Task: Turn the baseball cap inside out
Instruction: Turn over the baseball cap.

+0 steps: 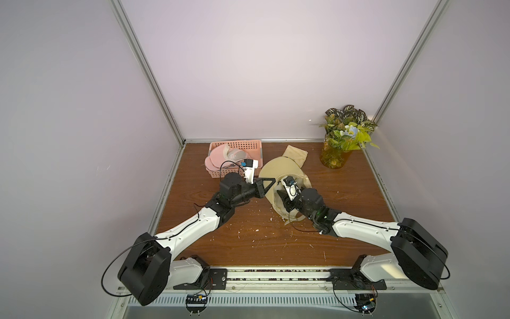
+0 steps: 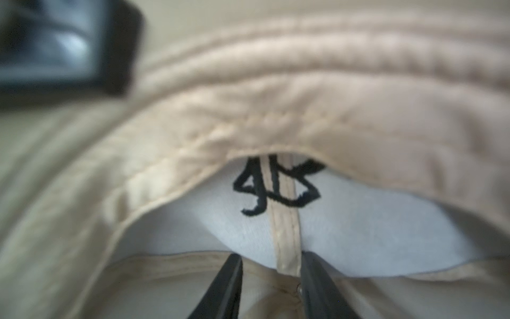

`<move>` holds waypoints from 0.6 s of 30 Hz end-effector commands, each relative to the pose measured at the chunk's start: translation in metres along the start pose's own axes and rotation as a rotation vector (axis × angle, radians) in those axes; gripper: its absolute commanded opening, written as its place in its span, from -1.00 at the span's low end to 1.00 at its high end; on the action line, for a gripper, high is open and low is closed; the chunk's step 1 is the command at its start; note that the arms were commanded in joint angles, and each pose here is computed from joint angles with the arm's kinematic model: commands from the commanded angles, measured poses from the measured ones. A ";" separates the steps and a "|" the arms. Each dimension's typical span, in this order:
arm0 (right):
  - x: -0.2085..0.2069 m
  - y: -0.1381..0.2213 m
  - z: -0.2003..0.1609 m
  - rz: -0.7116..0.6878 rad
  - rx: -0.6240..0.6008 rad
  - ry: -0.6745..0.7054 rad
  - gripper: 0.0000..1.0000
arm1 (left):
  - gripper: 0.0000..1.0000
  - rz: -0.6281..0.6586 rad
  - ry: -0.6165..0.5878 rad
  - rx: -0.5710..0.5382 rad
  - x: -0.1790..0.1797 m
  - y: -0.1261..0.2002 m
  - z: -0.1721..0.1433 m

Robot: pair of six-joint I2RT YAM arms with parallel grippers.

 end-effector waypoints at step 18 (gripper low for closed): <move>0.009 0.017 0.010 0.143 0.029 0.027 -0.10 | -1.00 0.107 -0.113 -0.040 -0.011 0.002 0.022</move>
Point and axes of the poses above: each gripper's point midway between its finger pads, its own y axis back along the fingers, its own x axis along the line the jaws close on, z = x × y, the point moved 8 cm from there along y, back along the fingers, and after that the axes turned 9 degrees about y, right-handed, at the moved point
